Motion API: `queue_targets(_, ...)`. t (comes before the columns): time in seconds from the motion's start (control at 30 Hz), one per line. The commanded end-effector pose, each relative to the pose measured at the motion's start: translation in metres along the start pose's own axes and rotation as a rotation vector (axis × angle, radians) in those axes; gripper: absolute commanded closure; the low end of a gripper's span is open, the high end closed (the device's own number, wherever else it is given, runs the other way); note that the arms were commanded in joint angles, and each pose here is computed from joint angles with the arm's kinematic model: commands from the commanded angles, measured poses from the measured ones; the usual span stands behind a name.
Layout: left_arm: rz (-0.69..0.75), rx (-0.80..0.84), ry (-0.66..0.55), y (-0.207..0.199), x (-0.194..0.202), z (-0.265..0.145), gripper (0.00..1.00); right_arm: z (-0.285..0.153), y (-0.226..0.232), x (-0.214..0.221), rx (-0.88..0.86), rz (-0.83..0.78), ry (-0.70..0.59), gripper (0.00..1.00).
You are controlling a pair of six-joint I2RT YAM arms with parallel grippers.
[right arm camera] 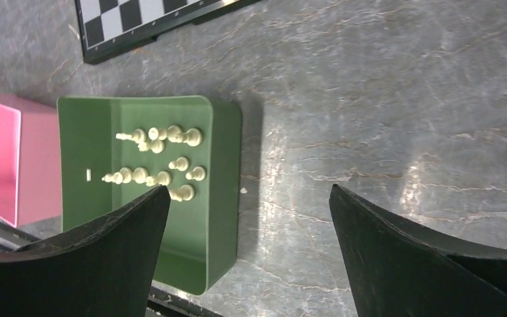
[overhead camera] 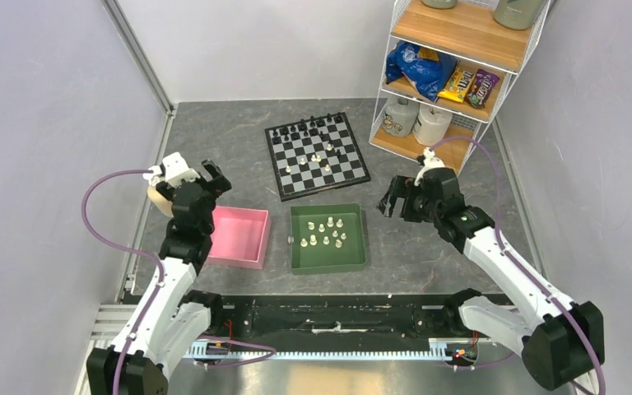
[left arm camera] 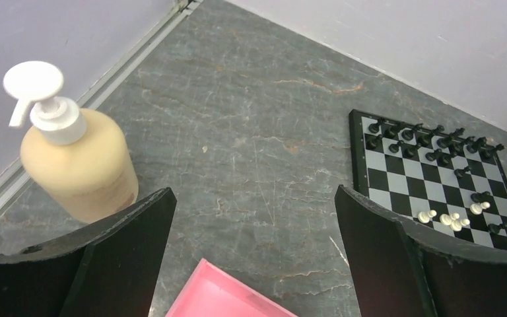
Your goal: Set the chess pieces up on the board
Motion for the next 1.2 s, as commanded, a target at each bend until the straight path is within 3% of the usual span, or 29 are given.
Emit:
queue_targets(0.0, -0.102, -0.096, 0.023, -0.002, -0.017, -0.008, 0.01, -0.002, 0.02, -0.013, 0.014, -0.086, 0.02, 0.01)
queue_targets(0.3, -0.193, 0.056, 0.17, -0.02, -0.018, -0.027, 0.01, 0.006, 0.037, -0.015, 0.031, -0.149, 0.097, 0.01)
queue_targets(0.77, -0.189, 0.116, 0.185, -0.029, -0.035, -0.037, 0.01, 0.034, 0.053, -0.012, 0.08, -0.175, 0.209, 0.01)
queue_targets(1.17, -0.099, 0.178, 0.239, -0.04, -0.033, -0.026, 0.01, 0.064, 0.06, 0.024, 0.171, -0.146, 0.286, 0.01)
Point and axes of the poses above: each gripper's point midway between its finger pads, its own z axis out along the fingers, its own y axis along the line the jaws close on, x = y × z, the point moved 8 cm from there along -z, back along the fingers, and after that the axes turned 8 degrees about -z, right-handed, at the moved point
